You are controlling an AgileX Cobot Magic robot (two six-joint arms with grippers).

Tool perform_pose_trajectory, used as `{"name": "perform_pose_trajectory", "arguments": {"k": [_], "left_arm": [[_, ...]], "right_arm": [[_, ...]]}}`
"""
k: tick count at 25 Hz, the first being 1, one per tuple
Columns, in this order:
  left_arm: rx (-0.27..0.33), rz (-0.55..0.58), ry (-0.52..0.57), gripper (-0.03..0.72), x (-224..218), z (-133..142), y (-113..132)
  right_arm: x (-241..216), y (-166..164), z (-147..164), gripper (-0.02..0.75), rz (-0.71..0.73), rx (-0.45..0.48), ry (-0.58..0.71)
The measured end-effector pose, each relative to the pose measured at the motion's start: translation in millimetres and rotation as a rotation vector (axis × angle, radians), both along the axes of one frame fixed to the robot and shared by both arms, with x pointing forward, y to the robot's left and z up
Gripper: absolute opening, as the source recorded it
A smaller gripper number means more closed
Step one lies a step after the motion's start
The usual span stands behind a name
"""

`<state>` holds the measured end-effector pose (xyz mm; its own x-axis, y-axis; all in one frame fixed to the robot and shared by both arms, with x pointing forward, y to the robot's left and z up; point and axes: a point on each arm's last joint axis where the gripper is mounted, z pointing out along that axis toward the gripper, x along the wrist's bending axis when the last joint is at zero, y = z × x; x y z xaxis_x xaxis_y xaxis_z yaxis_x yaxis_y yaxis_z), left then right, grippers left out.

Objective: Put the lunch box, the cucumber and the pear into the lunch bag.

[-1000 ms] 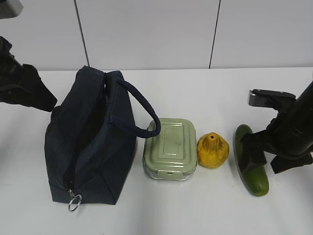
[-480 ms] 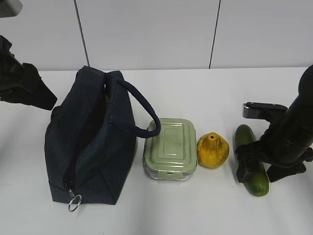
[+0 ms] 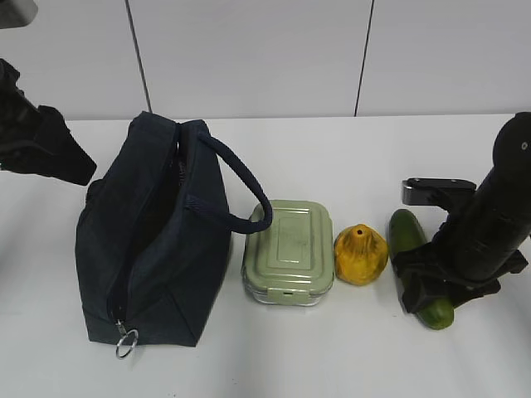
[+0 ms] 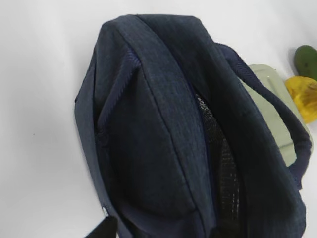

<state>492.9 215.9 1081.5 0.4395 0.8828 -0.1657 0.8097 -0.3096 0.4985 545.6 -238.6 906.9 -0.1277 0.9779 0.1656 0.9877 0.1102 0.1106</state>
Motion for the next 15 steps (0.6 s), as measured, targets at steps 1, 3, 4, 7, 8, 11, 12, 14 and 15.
{"name": "perform_pose_trajectory", "arguments": {"k": [1, 3, 4, 7, 8, 11, 12, 14, 15], "left_arm": [[0.002, -0.003, 0.010, 0.343, -0.9, -0.4, 0.0], [0.008, -0.014, 0.039, 0.343, -2.9, -2.1, 0.0], [0.010, -0.017, 0.050, 0.343, -2.9, -3.4, -0.1], [0.000, -0.017, 0.067, 0.343, -2.7, -5.0, -1.3], [-0.014, -0.015, 0.072, 0.343, -3.0, -4.7, -2.3], [-0.044, -0.018, 0.096, 0.343, -4.2, -5.1, -5.0], [-0.047, -0.020, 0.106, 0.343, -3.9, -6.3, -5.6], [-0.046, -0.023, 0.132, 0.343, -1.5, -11.5, -6.7], [-0.043, -0.023, 0.144, 0.342, 0.3, -14.5, -7.2]], "right_arm": [[-0.3, -0.5, 0.6, 0.372, 0.003, -0.006, 0.000], [-0.8, -2.1, 7.0, 0.372, 0.004, -0.020, -0.019], [-1.1, -2.5, 11.8, 0.372, 0.006, -0.022, -0.035], [-2.8, -3.6, 34.1, 0.372, 0.002, -0.020, -0.112], [-3.7, -3.9, 40.4, 0.372, 0.004, -0.020, -0.133], [-6.9, -4.8, 57.4, 0.372, 0.008, -0.018, -0.189], [-8.2, -5.0, 63.1, 0.372, 0.007, -0.015, -0.208], [-11.5, -5.0, 74.5, 0.372, 0.008, -0.010, -0.246], [-13.0, -5.1, 79.9, 0.372, 0.006, -0.005, -0.264]]}}
